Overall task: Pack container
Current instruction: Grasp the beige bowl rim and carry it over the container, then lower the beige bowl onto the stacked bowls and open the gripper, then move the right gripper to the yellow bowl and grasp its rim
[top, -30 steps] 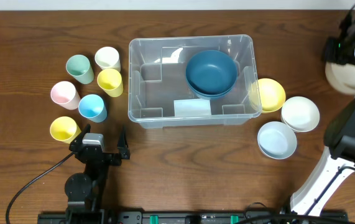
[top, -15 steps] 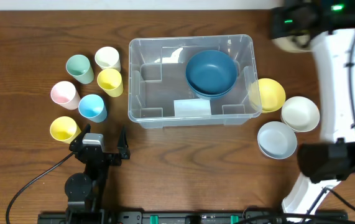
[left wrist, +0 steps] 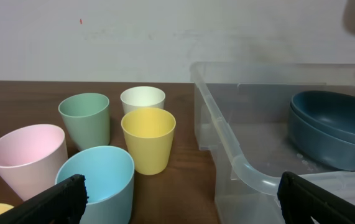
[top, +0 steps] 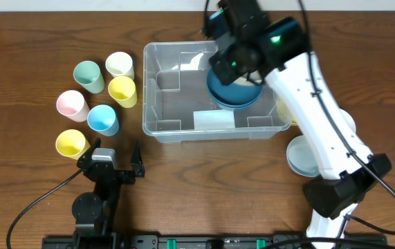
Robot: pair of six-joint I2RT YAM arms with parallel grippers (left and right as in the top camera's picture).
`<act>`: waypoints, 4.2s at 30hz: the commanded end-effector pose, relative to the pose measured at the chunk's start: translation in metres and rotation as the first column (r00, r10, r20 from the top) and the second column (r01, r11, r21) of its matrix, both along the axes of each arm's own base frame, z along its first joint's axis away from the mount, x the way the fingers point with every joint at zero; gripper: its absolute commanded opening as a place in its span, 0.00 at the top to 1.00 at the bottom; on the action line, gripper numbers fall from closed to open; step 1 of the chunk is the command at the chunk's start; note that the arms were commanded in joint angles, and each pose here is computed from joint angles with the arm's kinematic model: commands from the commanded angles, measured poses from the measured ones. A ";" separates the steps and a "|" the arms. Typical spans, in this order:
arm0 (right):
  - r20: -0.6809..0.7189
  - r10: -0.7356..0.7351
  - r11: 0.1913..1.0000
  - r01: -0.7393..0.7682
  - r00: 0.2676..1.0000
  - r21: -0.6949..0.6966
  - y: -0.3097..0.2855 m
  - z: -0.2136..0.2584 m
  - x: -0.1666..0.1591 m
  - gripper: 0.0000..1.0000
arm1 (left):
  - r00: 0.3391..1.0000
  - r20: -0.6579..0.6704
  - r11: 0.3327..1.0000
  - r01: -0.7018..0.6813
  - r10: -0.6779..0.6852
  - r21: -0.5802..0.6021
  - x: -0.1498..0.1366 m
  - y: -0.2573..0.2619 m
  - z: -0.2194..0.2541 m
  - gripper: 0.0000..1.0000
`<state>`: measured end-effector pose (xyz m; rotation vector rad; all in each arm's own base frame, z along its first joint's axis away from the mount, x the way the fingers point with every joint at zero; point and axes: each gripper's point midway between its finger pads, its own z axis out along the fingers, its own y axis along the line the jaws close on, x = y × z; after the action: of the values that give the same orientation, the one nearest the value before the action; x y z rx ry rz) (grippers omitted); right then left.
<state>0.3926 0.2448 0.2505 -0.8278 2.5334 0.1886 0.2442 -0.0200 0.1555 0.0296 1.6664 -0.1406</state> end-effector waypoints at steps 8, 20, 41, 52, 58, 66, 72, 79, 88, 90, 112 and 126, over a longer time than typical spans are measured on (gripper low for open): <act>-0.078 -0.001 0.998 -0.004 0.997 -0.066 0.011 -0.079 -0.002 0.99 | 0.999 -0.042 1.000 0.009 -0.008 0.009 -0.001 -0.001 -0.015 0.02; -0.039 -0.003 0.999 0.001 0.999 -0.048 0.014 -0.114 0.013 0.99 | 0.999 -0.042 1.000 0.009 -0.008 0.009 -0.001 -0.001 -0.015 0.02; -0.035 0.080 0.997 -0.081 0.996 -0.019 0.021 -0.123 0.012 0.36 | 0.999 -0.042 1.000 0.009 -0.008 0.009 -0.001 -0.001 -0.015 0.02; -0.036 0.157 0.988 -0.157 0.987 0.003 0.052 -0.140 0.007 0.43 | 0.999 -0.042 1.000 0.009 -0.008 0.009 -0.001 -0.001 -0.015 0.02; -0.075 0.156 0.987 -0.158 0.985 -0.015 0.052 -0.160 0.006 0.46 | 0.999 -0.042 1.000 0.009 -0.008 0.009 -0.001 -0.001 -0.015 0.02; -0.098 0.160 0.987 -0.162 0.982 -0.013 0.053 -0.172 0.005 0.47 | 0.999 -0.042 1.000 0.009 -0.008 0.009 -0.001 -0.001 -0.015 0.02; -0.085 0.137 0.990 -0.140 0.987 -0.029 0.047 -0.172 0.011 0.50 | 0.999 -0.042 1.000 0.009 -0.008 0.009 -0.001 -0.001 -0.015 0.02; -0.086 0.098 0.995 -0.100 0.992 -0.024 0.035 -0.171 0.021 0.51 | 0.999 -0.042 1.000 0.009 -0.008 0.009 -0.001 -0.001 -0.015 0.02; -0.087 0.078 0.997 -0.080 0.993 -0.022 0.028 -0.171 0.025 0.52 | 0.999 -0.042 1.000 0.009 -0.008 0.009 -0.001 -0.001 -0.015 0.02; -0.087 0.085 0.996 -0.087 0.993 -0.023 0.030 -0.171 0.023 0.52 | 0.999 -0.042 1.000 0.009 -0.008 0.009 -0.001 -0.001 -0.015 0.02; -0.048 -0.434 0.898 0.436 0.900 0.055 -0.093 0.016 0.025 0.01 | 0.999 -0.042 1.000 0.009 -0.008 0.009 -0.001 -0.001 -0.015 0.02; -0.293 -0.788 0.586 0.806 0.542 -0.085 -0.280 -0.067 0.010 0.02 | 0.999 -0.042 1.000 0.009 -0.008 0.009 -0.001 -0.001 -0.015 0.02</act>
<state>0.4085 -0.0241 0.2021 0.4014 2.8589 0.0286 0.2442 -0.0199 0.1554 0.0293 1.6667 -0.1403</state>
